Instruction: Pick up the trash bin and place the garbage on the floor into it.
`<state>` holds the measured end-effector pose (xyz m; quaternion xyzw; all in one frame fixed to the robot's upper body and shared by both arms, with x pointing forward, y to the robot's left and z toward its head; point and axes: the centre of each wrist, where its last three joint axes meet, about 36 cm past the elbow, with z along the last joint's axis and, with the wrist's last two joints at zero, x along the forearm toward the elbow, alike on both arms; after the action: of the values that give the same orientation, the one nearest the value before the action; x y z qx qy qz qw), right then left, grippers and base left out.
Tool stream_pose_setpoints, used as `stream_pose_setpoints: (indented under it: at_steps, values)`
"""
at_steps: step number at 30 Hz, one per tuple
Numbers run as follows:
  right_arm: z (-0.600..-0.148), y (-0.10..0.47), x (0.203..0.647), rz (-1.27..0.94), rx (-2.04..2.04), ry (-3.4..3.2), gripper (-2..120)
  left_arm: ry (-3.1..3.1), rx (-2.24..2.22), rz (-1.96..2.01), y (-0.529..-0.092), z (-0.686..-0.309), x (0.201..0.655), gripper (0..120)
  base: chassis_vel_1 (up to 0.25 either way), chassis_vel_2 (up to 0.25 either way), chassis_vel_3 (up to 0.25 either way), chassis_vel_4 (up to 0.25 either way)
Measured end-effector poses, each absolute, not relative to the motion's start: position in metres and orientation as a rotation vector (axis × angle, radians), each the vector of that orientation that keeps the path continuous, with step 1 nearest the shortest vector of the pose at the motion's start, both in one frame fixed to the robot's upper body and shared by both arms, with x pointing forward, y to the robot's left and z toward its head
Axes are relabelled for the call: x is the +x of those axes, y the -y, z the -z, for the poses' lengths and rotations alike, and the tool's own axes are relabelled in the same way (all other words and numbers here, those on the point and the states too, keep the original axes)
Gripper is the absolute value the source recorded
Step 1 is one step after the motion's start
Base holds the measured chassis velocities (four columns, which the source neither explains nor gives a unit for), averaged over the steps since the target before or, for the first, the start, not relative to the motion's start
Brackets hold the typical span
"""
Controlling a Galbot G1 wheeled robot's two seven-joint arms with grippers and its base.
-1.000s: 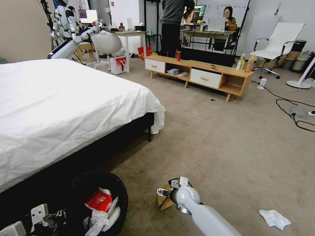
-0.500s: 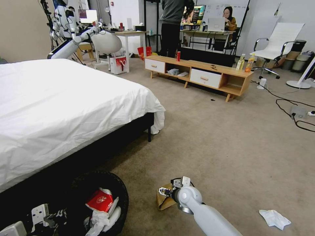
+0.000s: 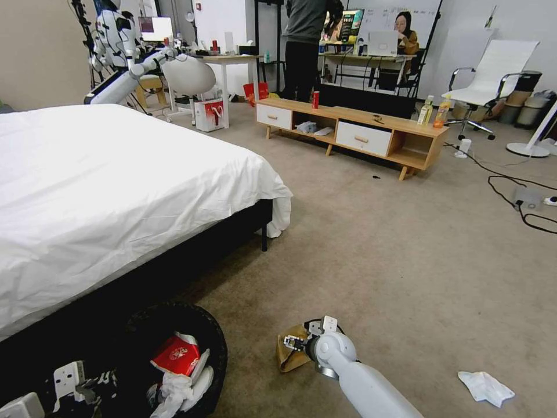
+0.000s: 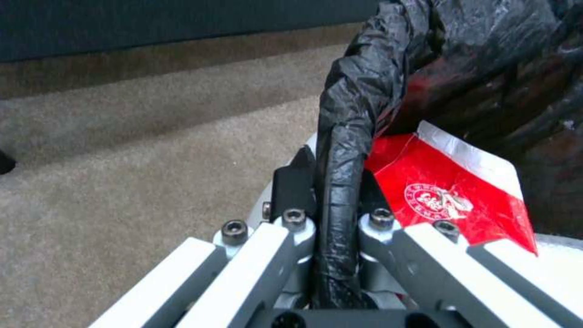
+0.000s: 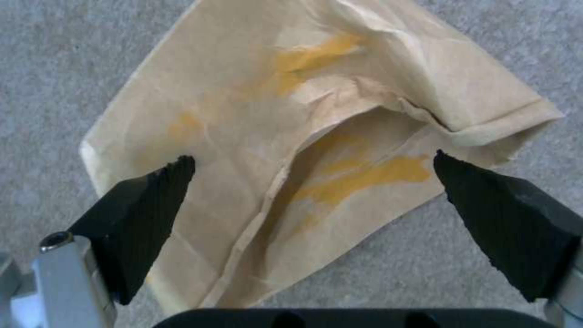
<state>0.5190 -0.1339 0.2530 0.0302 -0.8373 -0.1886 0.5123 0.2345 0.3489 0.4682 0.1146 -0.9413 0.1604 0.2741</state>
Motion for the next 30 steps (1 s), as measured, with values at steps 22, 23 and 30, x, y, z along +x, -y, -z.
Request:
stream_pose_setpoints:
  at_steps: [22, 23, 30]
  values:
    - [-0.249, 0.107, 0.524, 0.474, 0.155, 2.037, 95, 2.526, 0.308, -0.428, -0.349, -0.468, 0.234, 3, 0.0, 0.0, 0.0, 0.0]
    - [-0.249, 0.106, 0.524, 0.471, 0.158, 2.041, 93, 2.525, 0.307, -0.43, -0.349, -0.467, 0.234, 3, 0.0, 0.0, 0.0, 0.0]
    - [-0.247, 0.102, 0.528, 0.47, 0.17, 2.06, 83, 2.524, 0.302, -0.435, -0.348, -0.466, 0.234, 3, 0.0, 0.0, 0.0, 0.0]
